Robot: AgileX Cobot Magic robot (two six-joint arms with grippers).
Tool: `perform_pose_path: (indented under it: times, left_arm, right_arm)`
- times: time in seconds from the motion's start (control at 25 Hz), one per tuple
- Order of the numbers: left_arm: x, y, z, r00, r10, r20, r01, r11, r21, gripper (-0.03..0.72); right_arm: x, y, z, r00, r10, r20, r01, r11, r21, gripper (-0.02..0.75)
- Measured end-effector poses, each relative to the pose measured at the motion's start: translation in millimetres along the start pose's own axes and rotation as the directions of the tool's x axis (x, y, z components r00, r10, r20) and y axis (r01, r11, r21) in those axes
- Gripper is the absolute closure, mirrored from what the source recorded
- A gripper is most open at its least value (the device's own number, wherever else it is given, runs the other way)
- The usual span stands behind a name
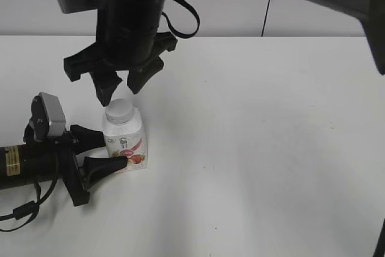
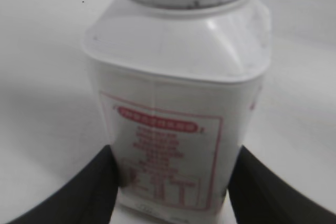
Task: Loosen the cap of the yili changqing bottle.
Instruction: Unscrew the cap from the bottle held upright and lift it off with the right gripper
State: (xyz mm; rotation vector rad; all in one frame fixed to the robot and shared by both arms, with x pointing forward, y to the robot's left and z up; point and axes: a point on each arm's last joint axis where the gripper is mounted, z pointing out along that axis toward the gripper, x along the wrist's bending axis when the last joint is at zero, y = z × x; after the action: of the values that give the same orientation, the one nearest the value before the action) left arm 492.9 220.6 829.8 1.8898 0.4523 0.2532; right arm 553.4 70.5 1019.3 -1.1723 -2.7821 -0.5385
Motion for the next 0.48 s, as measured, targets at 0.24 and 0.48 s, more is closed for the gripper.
perform_pose_path:
  times: [0.24, 0.48]
  left_arm:
    - [-1.2, -0.1, 0.0, 1.000, 0.005, 0.013, -0.005, 1.000, 0.001, 0.291]
    - [-2.6, -0.3, 0.0, 1.000, 0.012, 0.029, -0.012, 1.000, 0.003, 0.291]
  right_arm:
    - [0.1, -0.2, 4.3, 1.000, -0.005, 0.009, 0.005, 1.000, 0.008, 0.278]
    - [0.3, -0.2, 4.3, 1.000, -0.005, 0.007, 0.005, 1.000, 0.008, 0.166]
